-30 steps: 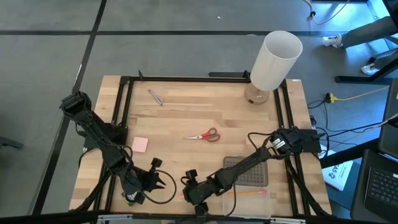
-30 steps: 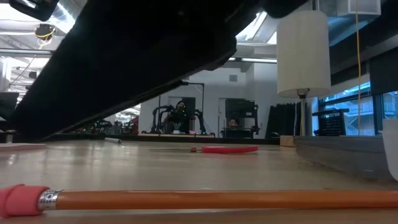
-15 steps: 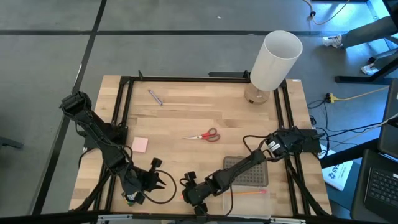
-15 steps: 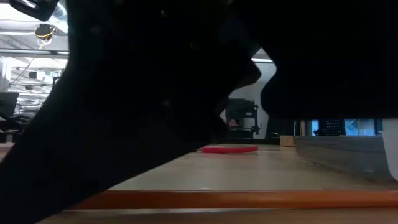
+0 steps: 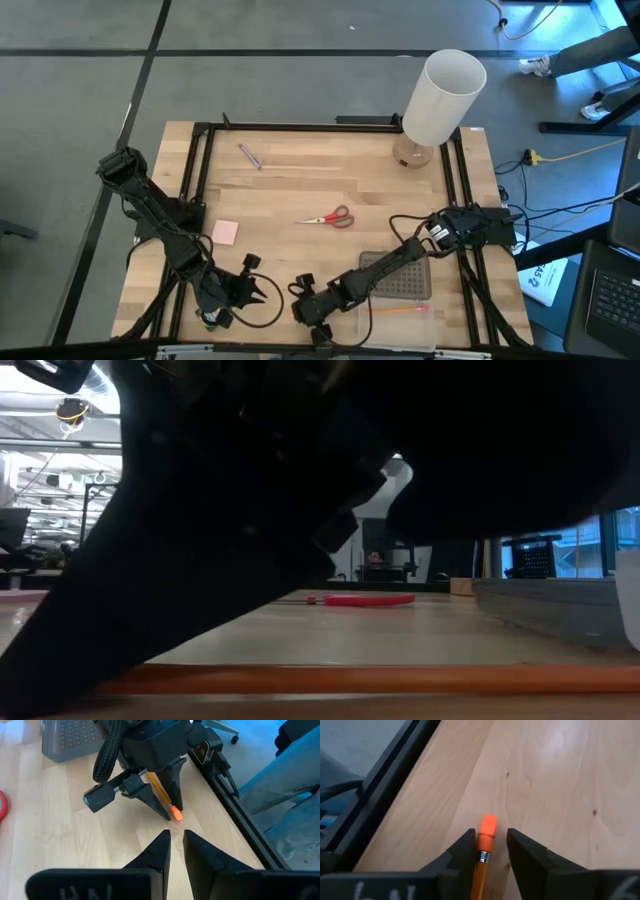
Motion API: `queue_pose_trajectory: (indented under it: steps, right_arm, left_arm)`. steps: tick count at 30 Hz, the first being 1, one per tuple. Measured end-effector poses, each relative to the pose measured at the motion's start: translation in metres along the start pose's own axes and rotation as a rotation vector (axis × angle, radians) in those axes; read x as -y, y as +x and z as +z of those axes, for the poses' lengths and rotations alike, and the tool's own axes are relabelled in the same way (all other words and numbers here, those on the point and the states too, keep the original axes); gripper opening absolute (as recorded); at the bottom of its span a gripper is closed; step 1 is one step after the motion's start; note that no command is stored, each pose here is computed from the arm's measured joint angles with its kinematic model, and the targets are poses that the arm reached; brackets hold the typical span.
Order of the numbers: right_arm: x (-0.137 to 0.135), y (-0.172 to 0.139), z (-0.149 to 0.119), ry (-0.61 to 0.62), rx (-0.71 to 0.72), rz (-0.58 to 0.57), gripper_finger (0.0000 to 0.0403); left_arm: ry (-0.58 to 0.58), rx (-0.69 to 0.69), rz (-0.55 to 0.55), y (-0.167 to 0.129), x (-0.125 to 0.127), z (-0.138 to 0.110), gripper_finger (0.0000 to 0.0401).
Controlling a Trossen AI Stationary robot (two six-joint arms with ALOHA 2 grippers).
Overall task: Pack school essentials
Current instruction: Put the orange pencil into the supply box
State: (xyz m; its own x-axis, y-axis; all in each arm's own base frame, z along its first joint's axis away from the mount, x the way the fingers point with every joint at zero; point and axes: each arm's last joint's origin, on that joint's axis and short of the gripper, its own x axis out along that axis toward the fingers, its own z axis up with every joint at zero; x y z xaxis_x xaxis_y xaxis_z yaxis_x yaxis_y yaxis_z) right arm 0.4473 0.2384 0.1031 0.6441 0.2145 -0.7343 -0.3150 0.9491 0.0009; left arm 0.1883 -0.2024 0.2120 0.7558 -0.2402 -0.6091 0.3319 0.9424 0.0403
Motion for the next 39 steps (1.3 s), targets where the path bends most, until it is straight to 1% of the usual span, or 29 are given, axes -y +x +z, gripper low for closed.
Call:
queue_pose_trajectory:
  steps: [11,14,18,24,29,39]
  right_arm:
    - [0.001,0.001,-0.002,-0.004,-0.011,-0.013,0.0051]
    - [0.001,0.001,-0.002,-0.005,-0.015,-0.014,0.0039]
    - [0.001,0.001,-0.002,0.013,-0.015,-0.015,0.0037]
    - [0.002,0.001,-0.002,0.026,-0.014,-0.02,0.005]
    - [0.002,-0.001,0.0,0.039,0.004,-0.014,0.0044]
    - [0.005,-0.009,0.018,0.044,-0.036,-0.034,0.0042]
  left_arm:
    - [0.0,0.0,0.0,0.0,0.0,0.0,0.0047]
    - [0.0,0.0,0.0,0.0,0.0,0.0,0.0047]
    - [0.0,0.0,0.0,0.0,0.0,0.0,0.0047]
    - [0.0,0.0,0.0,0.0,0.0,0.0,0.0047]
    - [0.001,0.0,0.0,0.0,0.0,0.0,0.0047]
    - [-0.001,0.0,0.0,0.0,0.0,0.0,0.0047]
